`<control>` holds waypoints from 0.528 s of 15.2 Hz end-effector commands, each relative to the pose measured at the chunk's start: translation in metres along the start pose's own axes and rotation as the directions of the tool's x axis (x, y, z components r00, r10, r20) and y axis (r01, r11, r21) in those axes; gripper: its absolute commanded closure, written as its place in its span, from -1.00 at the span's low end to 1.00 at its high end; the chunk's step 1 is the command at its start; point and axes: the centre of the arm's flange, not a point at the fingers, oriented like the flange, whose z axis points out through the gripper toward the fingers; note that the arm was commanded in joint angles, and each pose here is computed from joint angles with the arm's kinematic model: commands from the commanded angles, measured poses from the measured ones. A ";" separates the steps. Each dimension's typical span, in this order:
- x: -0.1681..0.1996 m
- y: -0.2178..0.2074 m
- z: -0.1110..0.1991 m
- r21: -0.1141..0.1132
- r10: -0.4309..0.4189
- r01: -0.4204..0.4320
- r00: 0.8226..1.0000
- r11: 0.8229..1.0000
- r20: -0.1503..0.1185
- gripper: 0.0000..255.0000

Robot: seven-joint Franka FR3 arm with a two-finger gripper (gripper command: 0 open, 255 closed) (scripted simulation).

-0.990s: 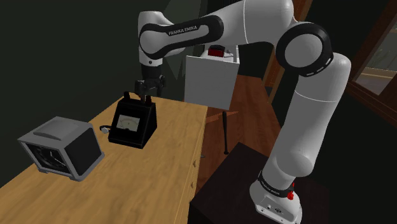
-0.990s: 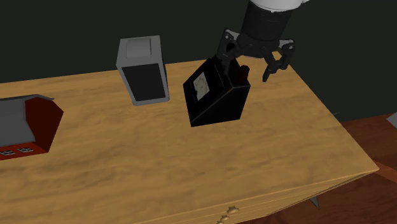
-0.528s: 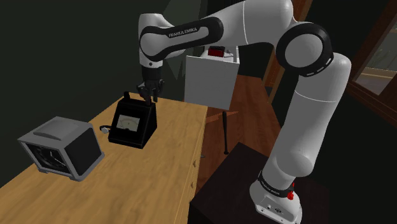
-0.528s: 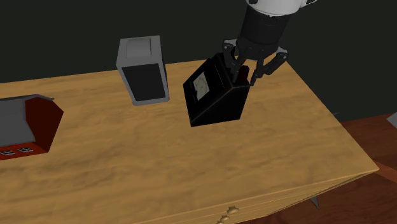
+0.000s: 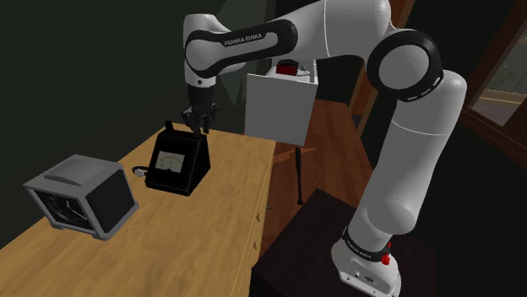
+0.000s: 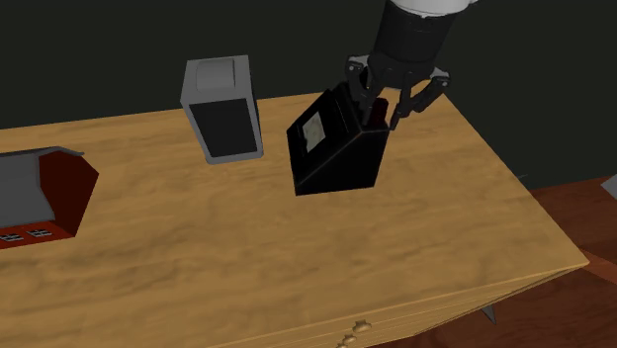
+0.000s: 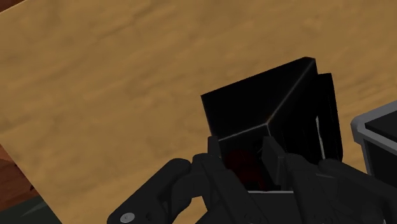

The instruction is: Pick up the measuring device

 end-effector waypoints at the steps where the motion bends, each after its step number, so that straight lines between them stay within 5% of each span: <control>1: 0.001 0.000 -0.012 0.000 0.001 -0.001 1.000 1.000 -0.003 1.00; 8: 0.002 -0.002 -0.049 0.000 0.001 -0.001 1.000 1.000 -0.003 1.00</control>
